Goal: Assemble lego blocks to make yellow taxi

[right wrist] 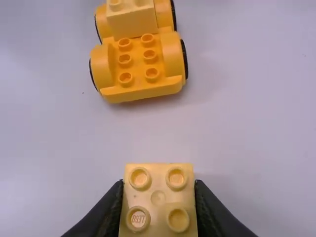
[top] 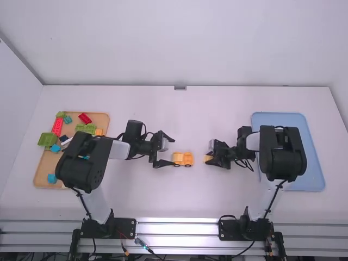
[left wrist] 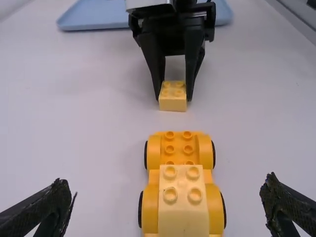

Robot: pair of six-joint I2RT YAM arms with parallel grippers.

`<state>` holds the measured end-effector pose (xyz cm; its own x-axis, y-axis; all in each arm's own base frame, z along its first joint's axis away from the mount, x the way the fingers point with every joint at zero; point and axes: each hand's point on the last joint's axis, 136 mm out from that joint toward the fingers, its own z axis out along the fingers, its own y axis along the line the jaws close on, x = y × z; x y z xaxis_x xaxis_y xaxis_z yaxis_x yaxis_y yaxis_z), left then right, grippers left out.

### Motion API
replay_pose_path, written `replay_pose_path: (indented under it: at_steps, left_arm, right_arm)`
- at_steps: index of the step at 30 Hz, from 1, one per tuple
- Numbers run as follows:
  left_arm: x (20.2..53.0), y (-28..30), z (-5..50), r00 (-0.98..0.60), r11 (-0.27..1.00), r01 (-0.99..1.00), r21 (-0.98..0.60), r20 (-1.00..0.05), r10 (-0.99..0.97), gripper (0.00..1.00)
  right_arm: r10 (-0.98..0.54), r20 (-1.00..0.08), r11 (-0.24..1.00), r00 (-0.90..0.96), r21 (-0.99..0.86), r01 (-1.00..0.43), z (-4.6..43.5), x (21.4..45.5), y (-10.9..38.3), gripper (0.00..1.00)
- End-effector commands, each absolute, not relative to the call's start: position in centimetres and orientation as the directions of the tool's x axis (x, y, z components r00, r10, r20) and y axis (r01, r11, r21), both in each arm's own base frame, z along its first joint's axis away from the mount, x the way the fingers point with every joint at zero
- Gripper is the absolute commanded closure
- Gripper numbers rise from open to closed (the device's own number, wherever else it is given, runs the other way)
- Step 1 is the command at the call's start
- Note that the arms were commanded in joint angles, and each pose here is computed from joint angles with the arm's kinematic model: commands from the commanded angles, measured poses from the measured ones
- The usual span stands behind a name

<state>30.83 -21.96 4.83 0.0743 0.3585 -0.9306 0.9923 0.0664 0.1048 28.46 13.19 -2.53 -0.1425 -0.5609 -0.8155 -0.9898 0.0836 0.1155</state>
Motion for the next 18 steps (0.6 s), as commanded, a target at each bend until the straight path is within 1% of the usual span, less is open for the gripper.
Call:
replay_pose_path:
  at_steps: [1, 5, 6, 8, 12, 18]
  left_arm:
    - [29.8, -22.9, 4.0, 0.032, 0.048, 0.997, 0.052, -0.936, 0.351, 0.01]
    - [29.5, -23.8, 2.4, 0.023, 0.046, 0.998, 0.044, -0.922, 0.386, 0.01]
    - [29.6, -24.0, 2.1, -0.007, 0.055, 0.998, 0.016, -0.922, 0.388, 0.01]
    - [29.6, -24.1, 1.8, -0.021, 0.054, 0.999, 0.000, -0.923, 0.385, 0.01]
    - [29.7, -23.8, 0.9, -0.053, 0.063, 0.998, -0.031, -0.920, 0.389, 0.01]
    - [29.4, -24.1, 0.2, -0.059, 0.056, 0.998, -0.040, -0.916, 0.397, 0.01]
  right_arm:
    - [-0.547, -0.821, 0.094, -0.164, 0.135, -0.986, -1.8, 29.4, 13.7, 0.80]
    - [-0.551, -0.823, 0.035, -0.139, 0.144, -0.989, -0.6, 29.5, 14.6, 0.82]
    - [-0.551, -0.825, 0.009, -0.123, 0.142, -0.990, 0.0, 29.5, 14.9, 0.85]
    - [-0.552, -0.826, -0.010, -0.112, 0.140, -0.990, 0.5, 29.6, 15.2, 0.86]
    - [-0.525, -0.846, -0.039, -0.092, 0.131, -0.991, 1.7, 29.9, 15.9, 0.87]
    - [-0.489, -0.869, -0.040, -0.082, 0.116, -0.992, 2.6, 30.2, 16.3, 0.89]
